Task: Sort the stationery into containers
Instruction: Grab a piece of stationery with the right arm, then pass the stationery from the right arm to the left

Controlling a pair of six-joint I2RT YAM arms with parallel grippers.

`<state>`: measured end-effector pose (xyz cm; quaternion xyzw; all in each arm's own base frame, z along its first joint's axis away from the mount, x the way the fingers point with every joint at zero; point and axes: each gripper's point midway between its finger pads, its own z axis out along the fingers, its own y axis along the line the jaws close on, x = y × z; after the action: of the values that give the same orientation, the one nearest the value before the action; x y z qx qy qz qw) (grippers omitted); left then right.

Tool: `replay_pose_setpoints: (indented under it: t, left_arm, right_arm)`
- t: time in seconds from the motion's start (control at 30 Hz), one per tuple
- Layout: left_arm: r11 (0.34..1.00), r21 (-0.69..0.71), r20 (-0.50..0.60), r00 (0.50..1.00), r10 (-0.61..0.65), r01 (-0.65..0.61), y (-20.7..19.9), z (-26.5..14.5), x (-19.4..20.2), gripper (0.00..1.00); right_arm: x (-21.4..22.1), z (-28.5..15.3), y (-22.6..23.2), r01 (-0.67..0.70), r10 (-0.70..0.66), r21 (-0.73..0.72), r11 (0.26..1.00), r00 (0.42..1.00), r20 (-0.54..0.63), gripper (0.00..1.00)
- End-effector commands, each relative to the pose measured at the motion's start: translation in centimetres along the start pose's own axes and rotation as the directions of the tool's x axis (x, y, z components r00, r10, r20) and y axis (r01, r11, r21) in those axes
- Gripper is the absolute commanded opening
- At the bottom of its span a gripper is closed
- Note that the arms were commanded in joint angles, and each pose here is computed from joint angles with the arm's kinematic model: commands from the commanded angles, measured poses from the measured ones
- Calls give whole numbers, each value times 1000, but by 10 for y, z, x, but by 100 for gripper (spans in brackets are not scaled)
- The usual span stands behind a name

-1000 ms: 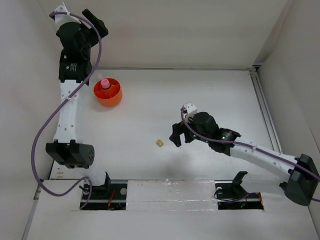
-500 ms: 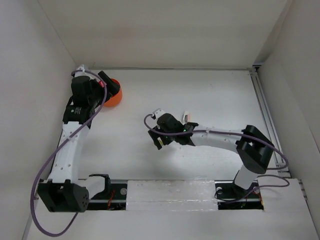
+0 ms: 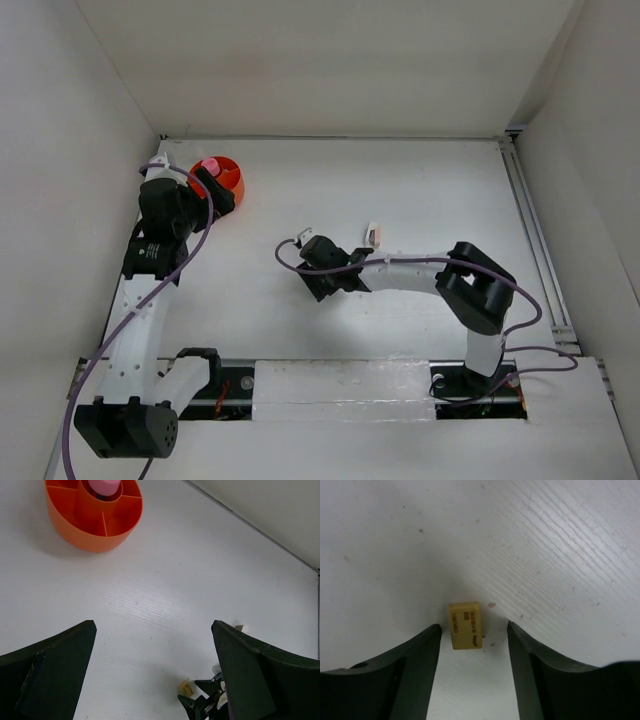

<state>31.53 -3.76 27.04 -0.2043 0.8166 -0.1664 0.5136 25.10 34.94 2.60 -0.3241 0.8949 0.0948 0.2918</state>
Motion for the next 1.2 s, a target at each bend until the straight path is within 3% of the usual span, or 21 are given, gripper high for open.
replay_pose_setpoints:
  t: [0.0,0.07,0.47,0.57,0.6,0.63,0.77,0.87,0.93,1.03,1.17]
  left_arm:
    - [1000,25,2,1000,17,-17,-1,4,-1,100]
    - [1000,25,2,1000,17,-17,-1,4,-1,100]
    - [1000,12,32,999,17,-18,1,-1,-6,100]
    - [1000,12,32,999,17,-18,1,-1,-6,100]
    - [1000,12,32,999,17,-18,1,-1,-6,100]
    - [999,27,24,1000,18,-18,-2,-1,-5,100]
    - [987,159,-42,999,25,-18,-24,-2,8,100]
    - [945,327,-153,987,41,12,-48,-5,34,100]
    - [888,455,-235,971,52,63,-67,-10,51,100]
    - [833,541,-313,947,70,117,-80,-9,78,100]
    - [750,633,-379,921,85,191,-93,-20,96,100]
  right_arm:
    - [0,6,2,18,-18,17,1000,1000,-4,58]
    - [-3,4,4,26,-26,25,999,1000,0,49]
    - [15,8,5,37,-35,46,998,998,-49,37]
    - [21,6,4,30,-28,49,998,998,-58,16]
    - [22,3,3,29,-27,48,998,998,-55,2]
    - [19,1,4,16,-14,46,999,999,-46,0]
    - [4,-20,9,-8,9,-11,1000,999,45,0]
    - [-40,-60,20,14,13,-113,993,973,232,0]
    - [-67,-94,20,51,4,-143,988,933,359,0]
    - [-103,-127,27,101,2,-180,978,869,495,0]
    - [-147,-144,35,148,-25,-170,974,818,574,0]
